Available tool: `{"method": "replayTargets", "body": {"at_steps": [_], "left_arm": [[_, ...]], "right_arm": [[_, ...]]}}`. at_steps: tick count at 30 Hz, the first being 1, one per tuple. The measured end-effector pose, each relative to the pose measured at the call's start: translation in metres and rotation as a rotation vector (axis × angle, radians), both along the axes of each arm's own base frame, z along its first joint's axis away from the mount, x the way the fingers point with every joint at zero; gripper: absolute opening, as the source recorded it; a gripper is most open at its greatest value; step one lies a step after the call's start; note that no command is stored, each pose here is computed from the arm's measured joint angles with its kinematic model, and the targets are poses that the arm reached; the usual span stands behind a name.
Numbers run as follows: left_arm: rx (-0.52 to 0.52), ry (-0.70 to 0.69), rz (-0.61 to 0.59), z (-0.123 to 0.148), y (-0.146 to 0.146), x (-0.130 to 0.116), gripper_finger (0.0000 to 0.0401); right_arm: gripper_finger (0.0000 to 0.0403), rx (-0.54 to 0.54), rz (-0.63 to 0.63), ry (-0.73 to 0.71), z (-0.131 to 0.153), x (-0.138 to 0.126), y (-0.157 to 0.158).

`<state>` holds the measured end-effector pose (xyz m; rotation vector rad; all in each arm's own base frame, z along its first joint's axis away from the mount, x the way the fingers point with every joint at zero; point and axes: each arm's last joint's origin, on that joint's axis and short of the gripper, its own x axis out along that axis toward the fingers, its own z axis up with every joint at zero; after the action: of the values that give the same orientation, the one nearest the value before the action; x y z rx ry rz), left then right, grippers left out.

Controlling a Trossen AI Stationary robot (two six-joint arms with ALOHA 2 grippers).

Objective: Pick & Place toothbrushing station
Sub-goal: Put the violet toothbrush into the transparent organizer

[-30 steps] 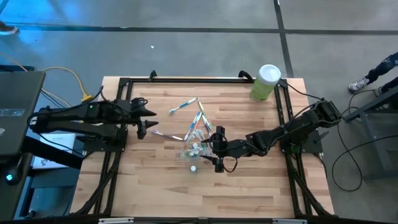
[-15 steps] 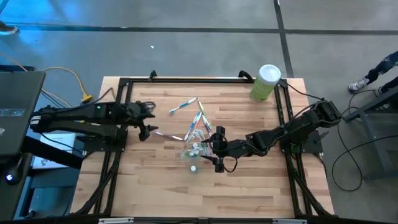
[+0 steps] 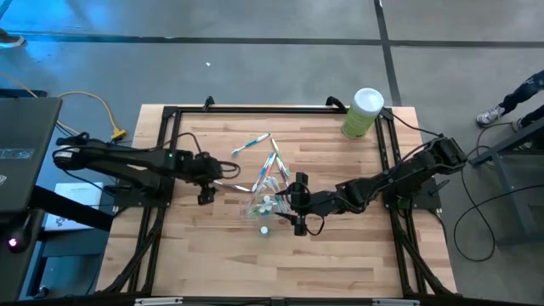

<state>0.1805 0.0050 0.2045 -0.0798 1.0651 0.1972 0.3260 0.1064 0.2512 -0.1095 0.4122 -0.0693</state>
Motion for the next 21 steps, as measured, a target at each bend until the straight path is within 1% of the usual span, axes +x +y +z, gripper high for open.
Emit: {"method": "replayTargets", "body": {"at_steps": [3, 7, 10, 13, 16, 21], "left_arm": [[-0.008, 0.004, -0.003, -0.007, -0.003, 0.005, 0.0279], [-0.004, -0.054, -0.021, -0.018, -0.007, 0.007, 0.0279], [0.011, -0.049, -0.001, -0.030, -0.005, 0.000, 0.0279], [0.030, -0.052, 0.064, -0.039, 0.000, -0.008, 0.0279], [0.040, -0.042, 0.098, -0.046, 0.005, -0.013, 0.0279], [0.067, -0.038, 0.091, -0.053, 0.011, -0.017, 0.0279]], "right_arm": [[0.0263, -0.005, 0.000, 0.013, -0.001, -0.001, 0.000], [0.0263, -0.002, 0.006, 0.031, -0.003, -0.001, 0.000], [0.0263, 0.027, 0.034, 0.041, -0.003, -0.001, 0.001], [0.0263, 0.040, 0.054, 0.043, -0.003, -0.001, 0.001], [0.0263, 0.043, 0.056, 0.043, -0.003, -0.001, 0.002], [0.0263, 0.043, 0.056, 0.044, -0.003, -0.001, 0.002]]}}
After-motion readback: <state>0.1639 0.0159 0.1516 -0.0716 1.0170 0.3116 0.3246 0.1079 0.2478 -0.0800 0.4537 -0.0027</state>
